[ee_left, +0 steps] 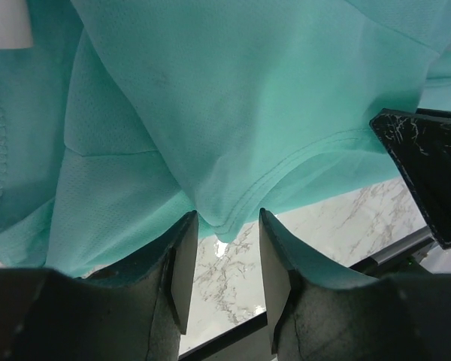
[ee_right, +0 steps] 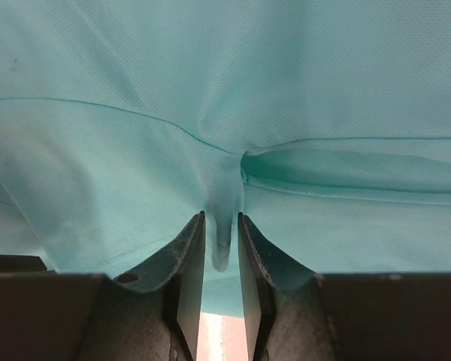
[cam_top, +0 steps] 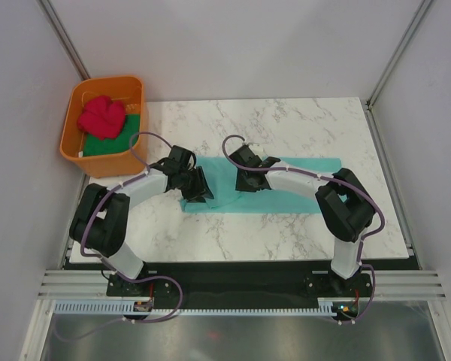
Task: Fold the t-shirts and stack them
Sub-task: Fold the tshirt
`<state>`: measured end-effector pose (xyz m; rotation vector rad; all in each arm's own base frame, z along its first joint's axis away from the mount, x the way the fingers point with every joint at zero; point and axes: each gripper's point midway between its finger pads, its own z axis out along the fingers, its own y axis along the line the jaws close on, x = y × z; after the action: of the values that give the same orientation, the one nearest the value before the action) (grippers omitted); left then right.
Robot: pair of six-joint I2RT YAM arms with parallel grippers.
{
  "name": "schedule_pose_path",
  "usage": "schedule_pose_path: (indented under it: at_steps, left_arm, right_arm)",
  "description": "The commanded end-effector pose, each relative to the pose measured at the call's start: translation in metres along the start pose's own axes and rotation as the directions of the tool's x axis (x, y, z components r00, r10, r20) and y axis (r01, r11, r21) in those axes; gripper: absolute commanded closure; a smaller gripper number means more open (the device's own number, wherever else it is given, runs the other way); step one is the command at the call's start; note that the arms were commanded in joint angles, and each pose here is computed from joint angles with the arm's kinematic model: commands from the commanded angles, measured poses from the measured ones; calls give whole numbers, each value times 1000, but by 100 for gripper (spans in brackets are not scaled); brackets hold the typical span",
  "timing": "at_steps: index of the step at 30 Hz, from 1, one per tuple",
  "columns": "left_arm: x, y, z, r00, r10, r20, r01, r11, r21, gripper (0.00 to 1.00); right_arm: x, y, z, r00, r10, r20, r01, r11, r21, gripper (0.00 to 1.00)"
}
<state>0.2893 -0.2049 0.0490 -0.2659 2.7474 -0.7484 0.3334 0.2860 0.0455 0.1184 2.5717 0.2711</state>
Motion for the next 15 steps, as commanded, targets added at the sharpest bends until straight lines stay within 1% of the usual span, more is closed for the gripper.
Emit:
schedule_pose_path:
  at_steps: [1,7,8,10,11,13,14,15]
  left_arm:
    - [0,3,8,1000,-28,13,28,999,-32,53]
    - [2,6,12,1000,-10,22,11,998,-64,53]
    - [2,7,13,1000,-12,22,13,998,-66,56]
    - [4,9,15,1000,-12,11,13,997,-72,65]
    - [4,8,15,1000,-11,10,11,997,-71,80]
    - [2,4,9,1000,-3,18,4,998,-58,94]
    - [-1,0,4,999,0,33,2,999,-51,98]
    - [-2,-1,-1,999,4,45,-2,999,-51,98]
  right_arm:
    - [-4,13,6,1000,-26,2,26,999,-35,68]
    - [-1,8,8,1000,-28,0,28,999,-22,68]
    - [-2,8,7,1000,-28,2,28,999,-22,68]
    - [-5,7,5,999,-32,8,32,999,-19,67]
    - [-6,6,1,999,-36,10,36,999,-21,65]
    - [-9,4,-3,999,-45,15,46,999,-19,64]
    - [-12,3,-9,999,-49,19,50,999,-20,64]
    - [-15,2,-11,998,-48,26,49,999,-20,64]
